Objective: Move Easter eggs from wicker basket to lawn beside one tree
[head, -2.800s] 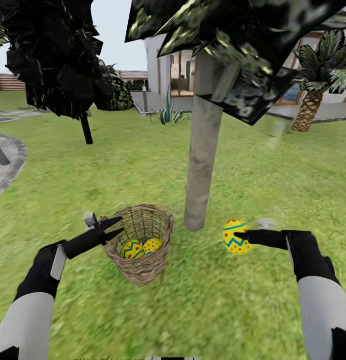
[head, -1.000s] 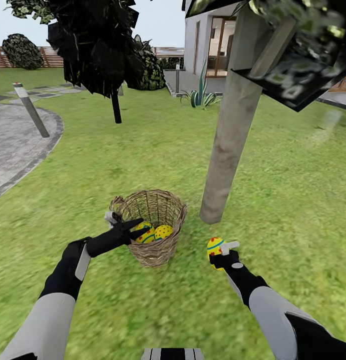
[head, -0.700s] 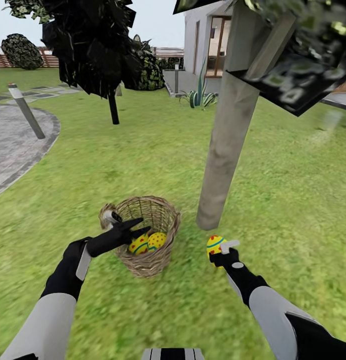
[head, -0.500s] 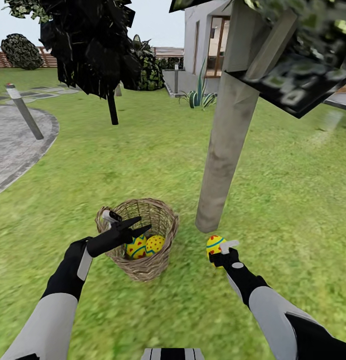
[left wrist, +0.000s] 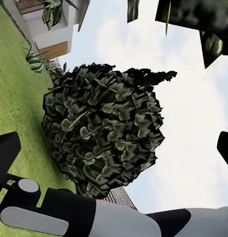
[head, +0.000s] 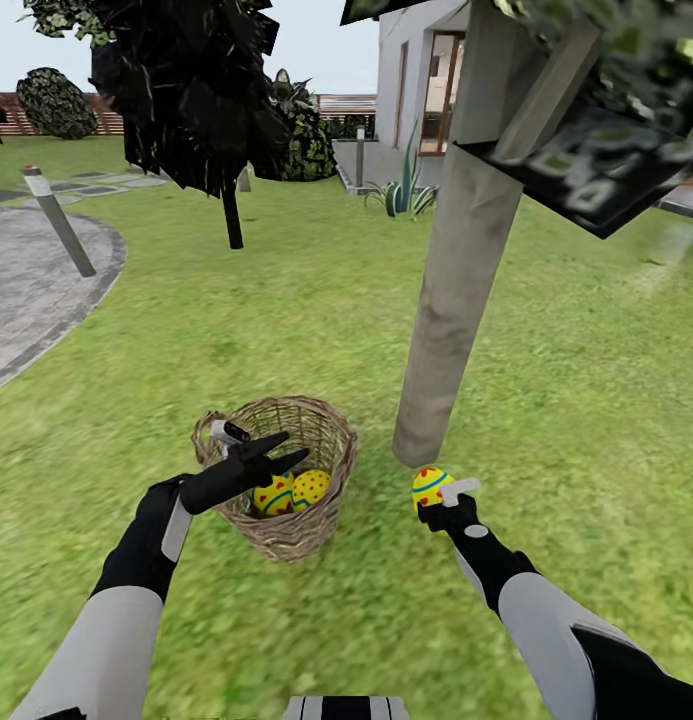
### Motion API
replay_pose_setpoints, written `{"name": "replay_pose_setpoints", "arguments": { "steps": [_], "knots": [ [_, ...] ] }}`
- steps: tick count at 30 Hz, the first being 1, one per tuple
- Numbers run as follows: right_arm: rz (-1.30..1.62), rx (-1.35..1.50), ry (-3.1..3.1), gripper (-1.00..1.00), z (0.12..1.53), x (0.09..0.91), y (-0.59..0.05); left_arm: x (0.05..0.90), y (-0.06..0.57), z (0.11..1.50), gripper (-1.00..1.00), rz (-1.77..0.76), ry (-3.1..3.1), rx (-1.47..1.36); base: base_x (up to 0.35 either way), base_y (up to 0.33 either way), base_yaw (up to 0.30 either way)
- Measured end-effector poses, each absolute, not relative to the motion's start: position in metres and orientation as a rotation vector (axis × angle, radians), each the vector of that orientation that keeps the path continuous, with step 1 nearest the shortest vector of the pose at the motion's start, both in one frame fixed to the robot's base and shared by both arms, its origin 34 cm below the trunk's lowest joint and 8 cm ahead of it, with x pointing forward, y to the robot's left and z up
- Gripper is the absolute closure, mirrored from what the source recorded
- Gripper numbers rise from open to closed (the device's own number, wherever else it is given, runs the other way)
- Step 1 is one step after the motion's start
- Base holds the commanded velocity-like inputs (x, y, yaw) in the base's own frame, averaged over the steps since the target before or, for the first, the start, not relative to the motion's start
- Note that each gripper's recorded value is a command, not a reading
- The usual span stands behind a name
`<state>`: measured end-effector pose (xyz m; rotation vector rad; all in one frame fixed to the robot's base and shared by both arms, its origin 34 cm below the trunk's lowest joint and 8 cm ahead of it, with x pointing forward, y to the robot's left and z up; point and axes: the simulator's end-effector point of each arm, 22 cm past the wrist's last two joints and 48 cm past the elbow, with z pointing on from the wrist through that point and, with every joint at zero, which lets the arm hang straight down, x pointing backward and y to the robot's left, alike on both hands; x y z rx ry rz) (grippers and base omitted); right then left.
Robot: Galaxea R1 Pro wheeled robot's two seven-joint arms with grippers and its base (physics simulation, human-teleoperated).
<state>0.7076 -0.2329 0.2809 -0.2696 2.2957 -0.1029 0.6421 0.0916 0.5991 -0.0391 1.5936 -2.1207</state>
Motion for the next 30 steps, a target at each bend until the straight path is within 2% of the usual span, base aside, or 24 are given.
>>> {"name": "replay_pose_setpoints", "arguments": {
  "steps": [6, 13, 24, 28, 30],
  "knots": [
    [-0.105, -0.268, 2.295, 1.0, 0.281, 0.708, -0.233, 0.642, 0.091, 0.599, -1.0, -2.122, 1.594, -0.04, 0.0, -0.325, 0.277],
    [-0.105, -0.266, 2.296, 1.0, 0.28, 0.707, -0.234, 0.642, 0.091, 0.599, -1.0, -2.122, 1.593, -0.04, 0.0, -0.309, 0.029],
    [-0.093, -0.266, 2.349, 1.0, 0.256, 0.694, -0.23, 0.643, 0.094, 0.583, -1.0, -2.143, 1.595, -0.072, 0.0, -0.006, 0.0],
    [-0.061, -0.284, 2.476, 1.0, 0.237, 0.679, -0.196, 0.644, 0.093, 0.574, -1.0, -2.148, 1.602, -0.088, 0.0, 0.0, 0.0],
    [-0.063, -0.282, 2.472, 1.0, 0.247, 0.698, -0.187, 0.644, 0.093, 0.57, -1.0, -2.15, 1.607, -0.096, 0.0, 0.0, 0.0]
  ]
}}
